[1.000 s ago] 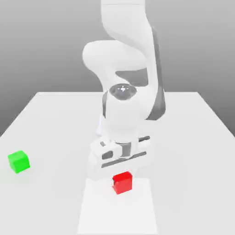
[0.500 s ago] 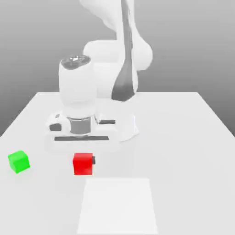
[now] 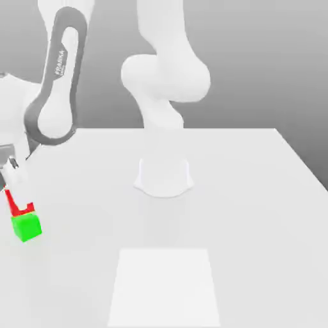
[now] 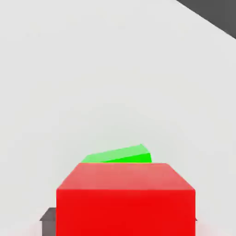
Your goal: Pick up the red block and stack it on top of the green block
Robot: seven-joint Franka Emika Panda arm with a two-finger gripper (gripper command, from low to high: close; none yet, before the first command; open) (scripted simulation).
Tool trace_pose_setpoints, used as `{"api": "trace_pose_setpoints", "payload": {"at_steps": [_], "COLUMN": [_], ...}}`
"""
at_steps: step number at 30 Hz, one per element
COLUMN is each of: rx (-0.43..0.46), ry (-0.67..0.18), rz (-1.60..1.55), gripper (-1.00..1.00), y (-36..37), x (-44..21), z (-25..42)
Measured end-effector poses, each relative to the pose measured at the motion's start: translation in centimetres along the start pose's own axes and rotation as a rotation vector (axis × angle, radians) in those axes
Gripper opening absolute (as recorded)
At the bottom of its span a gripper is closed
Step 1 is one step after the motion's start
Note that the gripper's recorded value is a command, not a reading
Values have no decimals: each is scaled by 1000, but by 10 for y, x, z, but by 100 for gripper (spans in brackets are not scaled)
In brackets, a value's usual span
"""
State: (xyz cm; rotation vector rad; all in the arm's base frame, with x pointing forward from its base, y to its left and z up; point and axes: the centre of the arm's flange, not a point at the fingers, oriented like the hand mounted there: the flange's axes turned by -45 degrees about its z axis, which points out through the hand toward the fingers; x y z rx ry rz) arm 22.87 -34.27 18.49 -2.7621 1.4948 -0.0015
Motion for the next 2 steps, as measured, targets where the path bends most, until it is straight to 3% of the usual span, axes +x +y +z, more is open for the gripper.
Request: {"api": "trace_pose_setpoints", "payload": {"at_steps": [2], "rx": [0], "ry": [0], "rz": [0], "gripper": [100], "y": [0], "x": [0], "z": [0]}}
